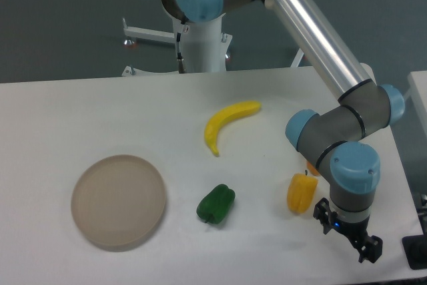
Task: Pick up the green pepper from the table
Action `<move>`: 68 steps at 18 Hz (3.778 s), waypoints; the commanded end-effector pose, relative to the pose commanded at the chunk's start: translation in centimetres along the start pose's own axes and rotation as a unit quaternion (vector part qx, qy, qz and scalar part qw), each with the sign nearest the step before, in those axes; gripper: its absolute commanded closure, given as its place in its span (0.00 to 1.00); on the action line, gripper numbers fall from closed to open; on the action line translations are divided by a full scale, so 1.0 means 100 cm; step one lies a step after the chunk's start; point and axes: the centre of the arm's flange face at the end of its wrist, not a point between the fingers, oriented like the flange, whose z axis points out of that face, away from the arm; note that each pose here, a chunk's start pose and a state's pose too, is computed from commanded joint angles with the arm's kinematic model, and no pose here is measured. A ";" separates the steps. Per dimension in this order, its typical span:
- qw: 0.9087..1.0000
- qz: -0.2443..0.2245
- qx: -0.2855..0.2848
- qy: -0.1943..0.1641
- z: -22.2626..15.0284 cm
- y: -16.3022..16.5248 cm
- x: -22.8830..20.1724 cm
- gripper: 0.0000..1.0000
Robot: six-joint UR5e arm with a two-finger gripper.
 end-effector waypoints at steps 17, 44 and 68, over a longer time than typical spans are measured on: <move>0.989 -0.147 0.013 0.029 -0.077 -0.019 0.060 0.00; 0.964 -0.196 0.110 0.139 -0.058 -0.080 0.211 0.00; 0.969 -0.185 0.123 0.105 -0.066 -0.089 0.192 0.70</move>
